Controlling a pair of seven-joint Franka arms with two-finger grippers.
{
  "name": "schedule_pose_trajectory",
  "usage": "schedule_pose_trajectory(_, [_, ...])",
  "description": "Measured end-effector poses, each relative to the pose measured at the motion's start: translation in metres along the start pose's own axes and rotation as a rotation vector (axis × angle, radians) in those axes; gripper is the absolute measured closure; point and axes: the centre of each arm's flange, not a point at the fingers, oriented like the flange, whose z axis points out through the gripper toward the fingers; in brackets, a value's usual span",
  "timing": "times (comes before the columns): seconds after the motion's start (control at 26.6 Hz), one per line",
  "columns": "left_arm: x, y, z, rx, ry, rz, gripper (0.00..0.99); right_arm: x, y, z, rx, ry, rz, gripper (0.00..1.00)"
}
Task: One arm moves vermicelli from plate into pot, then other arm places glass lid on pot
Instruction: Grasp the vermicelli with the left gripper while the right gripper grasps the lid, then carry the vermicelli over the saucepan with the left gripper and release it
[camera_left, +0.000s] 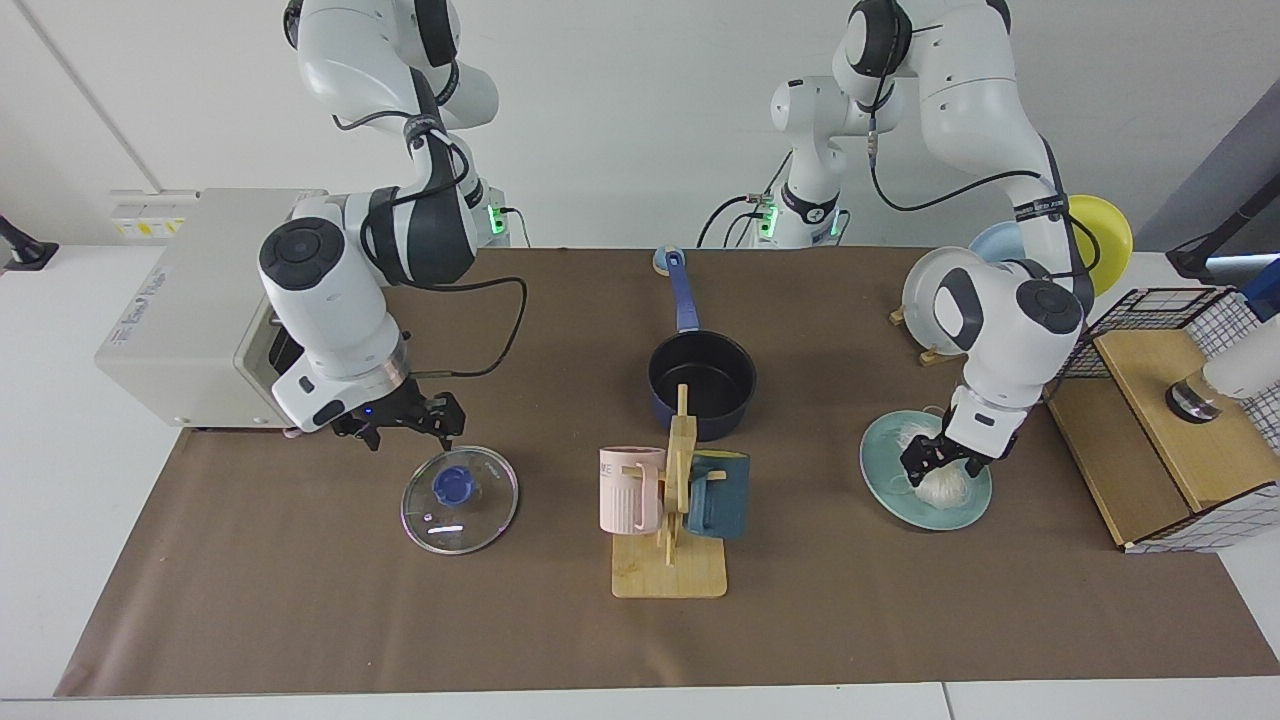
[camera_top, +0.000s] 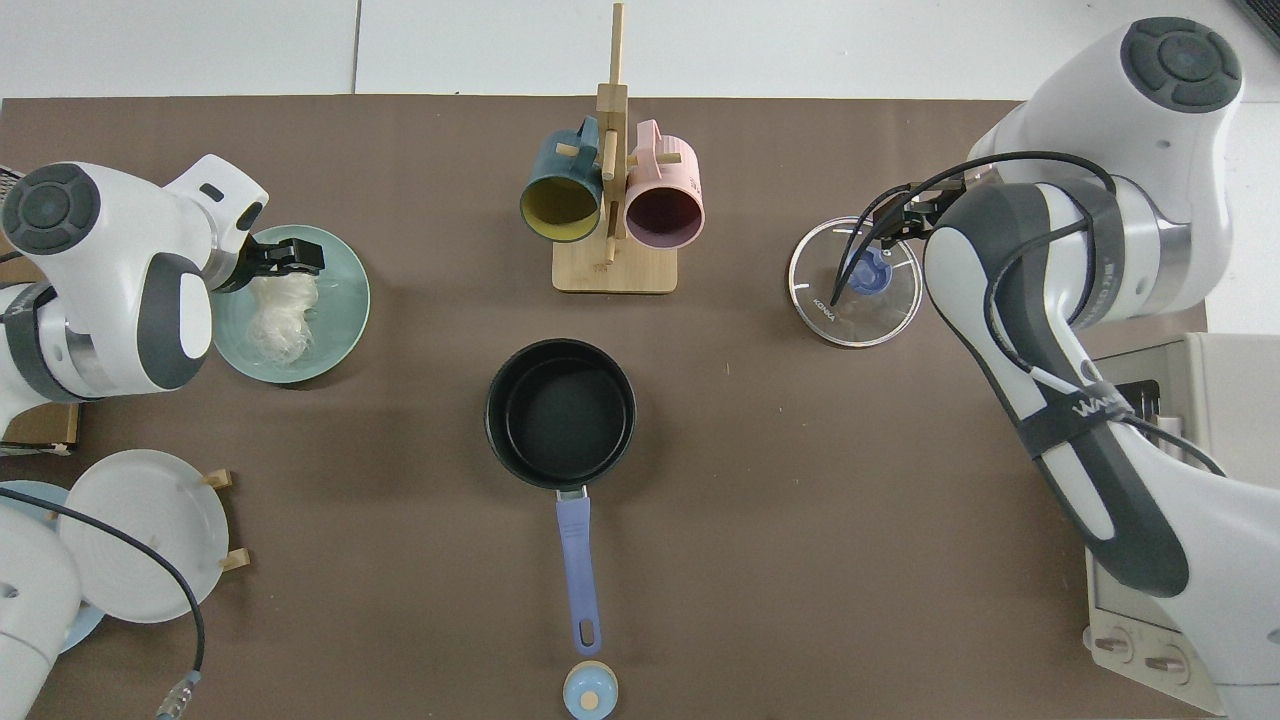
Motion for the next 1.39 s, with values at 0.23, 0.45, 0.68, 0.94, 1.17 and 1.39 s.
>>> schedule_pose_trajectory(0.23, [-0.007,0.0,0.015,0.003,-0.029,-0.002,0.0,0.01,-0.009,0.033,0.007,-0.001,0.01,0.0])
schedule_pose_trajectory(0.45, [-0.013,0.0,0.022,0.004,-0.049,-0.011,0.013,0.016,-0.012,0.062,0.009,-0.004,0.023,0.0])
schedule_pose_trajectory(0.68, [-0.013,0.01,0.018,0.001,-0.06,-0.093,0.326,0.02,-0.015,0.081,0.015,0.011,0.05,0.0])
schedule_pose_trajectory(0.94, [0.003,0.032,-0.034,0.019,-0.103,-0.07,0.533,0.015,-0.02,0.107,0.017,0.019,0.046,0.0])
schedule_pose_trajectory(1.17, [0.003,0.047,-0.11,0.011,-0.109,-0.053,0.533,0.01,-0.024,0.116,0.015,0.005,0.042,0.0])
schedule_pose_trajectory(1.39, [-0.025,0.078,-0.168,-0.002,-0.162,-0.021,0.533,0.004,-0.024,0.135,0.015,-0.002,0.042,0.0])
